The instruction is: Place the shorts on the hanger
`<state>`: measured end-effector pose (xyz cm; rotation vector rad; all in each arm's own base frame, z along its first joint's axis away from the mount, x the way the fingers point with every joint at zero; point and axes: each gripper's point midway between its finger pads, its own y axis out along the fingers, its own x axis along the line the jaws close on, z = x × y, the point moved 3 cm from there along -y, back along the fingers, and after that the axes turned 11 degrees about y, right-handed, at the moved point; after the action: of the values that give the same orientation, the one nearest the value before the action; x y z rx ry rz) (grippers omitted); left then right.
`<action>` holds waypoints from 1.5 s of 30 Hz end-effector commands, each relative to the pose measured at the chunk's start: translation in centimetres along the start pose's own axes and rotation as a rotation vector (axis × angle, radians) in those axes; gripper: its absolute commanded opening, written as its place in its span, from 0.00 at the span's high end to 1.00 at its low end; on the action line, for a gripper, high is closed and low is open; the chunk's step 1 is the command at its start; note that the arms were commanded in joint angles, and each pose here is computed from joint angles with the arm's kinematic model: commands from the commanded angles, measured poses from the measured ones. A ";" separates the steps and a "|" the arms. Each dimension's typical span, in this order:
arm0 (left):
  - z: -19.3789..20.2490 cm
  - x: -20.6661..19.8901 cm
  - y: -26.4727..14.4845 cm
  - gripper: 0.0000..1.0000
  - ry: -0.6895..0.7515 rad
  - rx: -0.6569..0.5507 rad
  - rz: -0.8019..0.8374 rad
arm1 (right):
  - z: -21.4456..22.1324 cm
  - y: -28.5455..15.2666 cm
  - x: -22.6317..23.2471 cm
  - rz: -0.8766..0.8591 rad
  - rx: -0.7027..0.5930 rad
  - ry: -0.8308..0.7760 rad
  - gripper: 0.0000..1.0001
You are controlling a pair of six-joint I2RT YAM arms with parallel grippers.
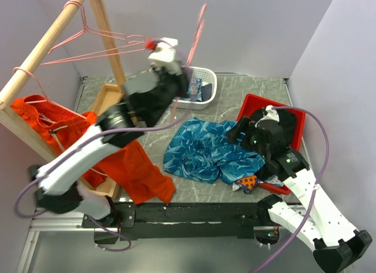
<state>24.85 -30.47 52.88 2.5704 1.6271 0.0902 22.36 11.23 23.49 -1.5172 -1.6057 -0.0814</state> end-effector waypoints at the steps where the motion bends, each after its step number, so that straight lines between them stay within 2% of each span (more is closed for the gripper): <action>1: 2.7 -3.7 -6.2 0.99 -0.242 0.127 0.519 | -2.3 -1.5 -0.9 0.083 -0.114 0.001 0.00; 4: 6.4 -4.4 -7.8 0.99 -0.233 0.227 0.593 | -2.8 -2.3 -2.3 0.152 -0.169 0.014 0.00; 5: 6.1 -4.1 -8.9 0.99 -0.244 0.209 0.624 | -2.9 -2.5 -2.6 0.166 -0.185 0.030 0.00; 6: 8.2 -4.3 -9.5 0.99 -0.242 0.255 0.639 | -3.4 -3.1 -3.0 0.179 -0.222 0.040 0.00; 11: 10.9 -3.4 -12.5 0.99 -0.223 0.328 0.684 | -3.9 -4.4 -4.0 0.187 -0.299 0.087 0.01; 12: 12.4 -3.3 -13.0 0.99 -0.207 0.364 0.690 | -3.8 -4.3 -4.1 0.189 -0.301 0.090 0.03; 15: 13.4 -3.1 -14.6 0.99 -0.207 0.389 0.730 | -3.4 -3.6 -4.2 0.186 -0.287 0.093 0.10; 19: 14.2 -2.7 -15.7 0.99 -0.194 0.407 0.751 | -3.1 -2.6 -3.8 0.154 -0.284 0.089 0.15; 23: 15.7 -2.9 -15.3 0.99 -0.183 0.450 0.734 | -2.8 -1.7 -3.6 0.145 -0.266 0.082 0.20; 30: 17.0 -3.7 -13.2 0.99 -0.163 0.448 0.701 | -2.4 -1.1 -4.1 0.160 -0.258 0.071 0.32; 45: 17.3 -4.8 -10.7 0.99 -0.117 0.435 0.687 | -2.2 0.2 -5.0 0.229 -0.255 0.065 0.32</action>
<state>14.22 -30.71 31.01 3.3502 0.7224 -0.5379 22.23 6.59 21.58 -1.8246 -1.4191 -0.1707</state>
